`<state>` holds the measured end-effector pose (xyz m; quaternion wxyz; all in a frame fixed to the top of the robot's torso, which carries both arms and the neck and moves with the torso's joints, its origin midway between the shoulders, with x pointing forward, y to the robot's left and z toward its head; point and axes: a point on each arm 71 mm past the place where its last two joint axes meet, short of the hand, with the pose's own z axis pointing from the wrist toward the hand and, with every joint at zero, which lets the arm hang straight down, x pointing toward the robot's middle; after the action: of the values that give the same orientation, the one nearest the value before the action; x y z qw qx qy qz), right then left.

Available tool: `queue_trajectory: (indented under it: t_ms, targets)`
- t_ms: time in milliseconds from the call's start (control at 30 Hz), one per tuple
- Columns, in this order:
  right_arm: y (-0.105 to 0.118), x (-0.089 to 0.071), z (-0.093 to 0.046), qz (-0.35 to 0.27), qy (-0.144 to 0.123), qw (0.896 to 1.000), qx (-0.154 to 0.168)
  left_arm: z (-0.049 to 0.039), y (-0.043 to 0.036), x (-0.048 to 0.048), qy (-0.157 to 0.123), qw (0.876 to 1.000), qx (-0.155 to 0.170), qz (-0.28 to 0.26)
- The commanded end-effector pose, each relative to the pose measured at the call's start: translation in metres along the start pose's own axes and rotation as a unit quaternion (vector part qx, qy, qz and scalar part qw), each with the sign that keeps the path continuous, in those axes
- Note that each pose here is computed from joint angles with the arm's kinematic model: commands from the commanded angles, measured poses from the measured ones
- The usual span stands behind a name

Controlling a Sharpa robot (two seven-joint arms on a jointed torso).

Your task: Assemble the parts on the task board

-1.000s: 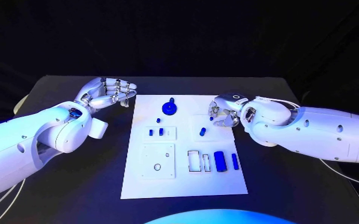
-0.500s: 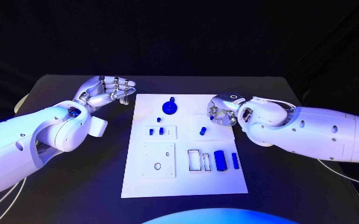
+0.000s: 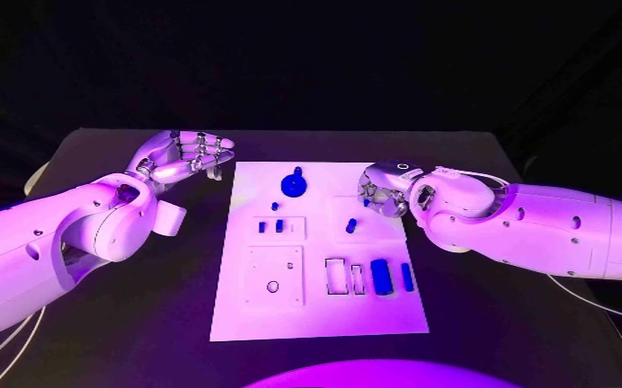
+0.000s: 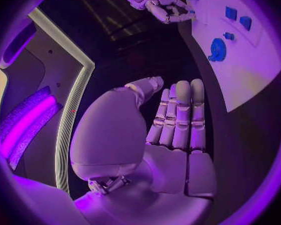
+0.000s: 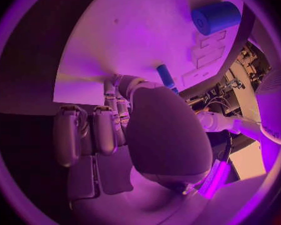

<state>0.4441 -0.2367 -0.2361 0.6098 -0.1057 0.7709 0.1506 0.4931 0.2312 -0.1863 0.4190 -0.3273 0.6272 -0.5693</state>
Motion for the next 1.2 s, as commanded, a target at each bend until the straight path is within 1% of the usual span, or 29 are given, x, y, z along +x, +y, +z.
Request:
queue_trajectory:
  t_ms: [33,233,433,667,900,1100,1200]
  targets:
    - [0.004,0.008,0.000,-0.007,0.014,1.000,0.000,0.0004,-0.0009,0.0017,0.004,1.000,0.003,-0.006]
    - [0.005,0.006,0.000,-0.004,-0.001,1.000,0.003,0.0004,-0.0008,0.0017,0.004,1.000,0.003,-0.006]
    - [0.005,0.002,-0.001,0.005,-0.025,1.000,0.005,0.0003,-0.0008,0.0017,0.005,1.000,0.003,-0.006]
    - [0.005,-0.004,-0.006,0.021,-0.053,0.998,0.002,0.0003,-0.0007,0.0012,0.004,1.000,0.003,-0.005]
    - [0.008,-0.014,-0.012,0.035,-0.069,0.997,-0.004,0.0006,-0.0002,0.0004,0.003,1.000,0.003,-0.004]
    - [0.015,-0.024,-0.020,0.049,-0.079,0.996,-0.013,0.0009,0.0004,0.0004,0.002,1.000,0.003,-0.004]
    - [0.020,-0.026,-0.022,0.055,-0.082,0.995,-0.020,0.0009,0.0006,0.0004,0.002,1.000,0.003,-0.004]
